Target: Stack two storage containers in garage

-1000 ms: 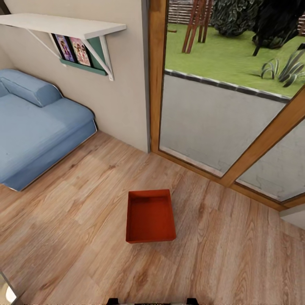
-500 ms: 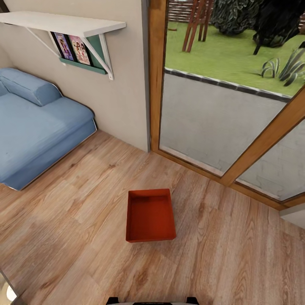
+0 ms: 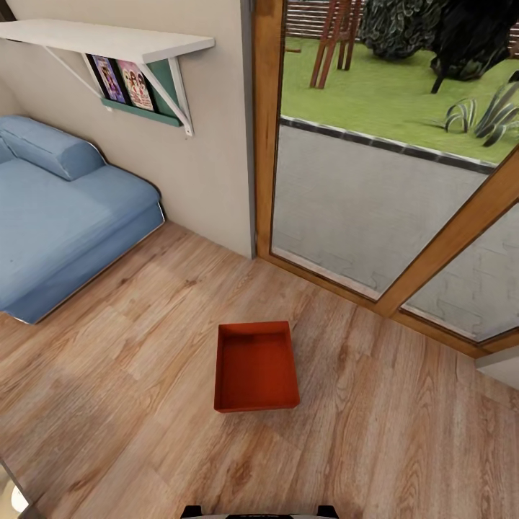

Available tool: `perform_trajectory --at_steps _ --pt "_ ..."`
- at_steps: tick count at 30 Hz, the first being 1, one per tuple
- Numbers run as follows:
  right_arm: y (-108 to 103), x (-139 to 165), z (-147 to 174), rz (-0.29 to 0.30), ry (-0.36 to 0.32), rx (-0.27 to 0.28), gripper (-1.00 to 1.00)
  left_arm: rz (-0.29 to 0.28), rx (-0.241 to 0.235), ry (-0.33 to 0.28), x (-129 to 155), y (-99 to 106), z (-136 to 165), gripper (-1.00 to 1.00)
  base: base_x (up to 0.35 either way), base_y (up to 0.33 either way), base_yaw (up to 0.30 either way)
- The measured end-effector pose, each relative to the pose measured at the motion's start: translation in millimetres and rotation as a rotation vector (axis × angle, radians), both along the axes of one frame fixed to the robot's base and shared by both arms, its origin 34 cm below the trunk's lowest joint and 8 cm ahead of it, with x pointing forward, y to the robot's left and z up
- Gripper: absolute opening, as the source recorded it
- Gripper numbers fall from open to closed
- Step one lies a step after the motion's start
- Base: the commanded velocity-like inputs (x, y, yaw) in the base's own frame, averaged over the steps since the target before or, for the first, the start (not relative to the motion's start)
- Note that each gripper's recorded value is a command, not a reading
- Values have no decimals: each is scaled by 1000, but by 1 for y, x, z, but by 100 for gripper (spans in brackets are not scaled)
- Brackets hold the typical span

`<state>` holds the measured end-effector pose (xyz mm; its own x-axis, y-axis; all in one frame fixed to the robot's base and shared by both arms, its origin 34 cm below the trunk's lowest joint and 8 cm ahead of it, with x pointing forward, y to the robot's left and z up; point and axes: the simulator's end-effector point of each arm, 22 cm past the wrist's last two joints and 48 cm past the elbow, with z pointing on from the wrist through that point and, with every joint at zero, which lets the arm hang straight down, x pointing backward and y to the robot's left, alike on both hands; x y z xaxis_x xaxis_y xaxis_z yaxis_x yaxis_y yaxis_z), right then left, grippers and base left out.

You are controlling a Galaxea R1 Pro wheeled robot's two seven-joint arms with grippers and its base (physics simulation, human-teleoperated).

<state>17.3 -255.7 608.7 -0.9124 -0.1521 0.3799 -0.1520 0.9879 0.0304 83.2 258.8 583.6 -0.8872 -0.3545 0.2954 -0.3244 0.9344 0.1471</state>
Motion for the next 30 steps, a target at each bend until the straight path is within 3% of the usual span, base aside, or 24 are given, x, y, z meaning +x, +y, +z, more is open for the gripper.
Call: perform_trajectory --at_steps 8,10,13,17,19,22,25,30 --pt "-3 1 0 -1 -4 -5 100 1 0 -1 0 0 0 100 0 0 0" --pt "8 36 -14 -11 -100 25 100 -4 2 -14 7 1 -2 100 0 0 0" --pt "18 64 -22 -21 -157 46 100 -7 7 -50 24 6 -7 100 0 0 0" --pt "25 104 -31 -33 -197 54 100 -11 -13 -230 116 0 -23 100 0 0 0" --pt "25 121 -35 -36 -203 51 100 -13 -22 -281 149 -1 -24 100 0 0 0" --pt "25 198 -50 -33 -282 41 100 -24 -43 -343 209 -4 -19 100 0 0 0" --pt "24 254 -56 -31 -334 35 100 -35 -26 -367 239 -1 -14 100 0 0 0" --pt "28 349 -57 -40 -375 27 100 -38 -1 -371 261 3 -11 100 0 0 0"
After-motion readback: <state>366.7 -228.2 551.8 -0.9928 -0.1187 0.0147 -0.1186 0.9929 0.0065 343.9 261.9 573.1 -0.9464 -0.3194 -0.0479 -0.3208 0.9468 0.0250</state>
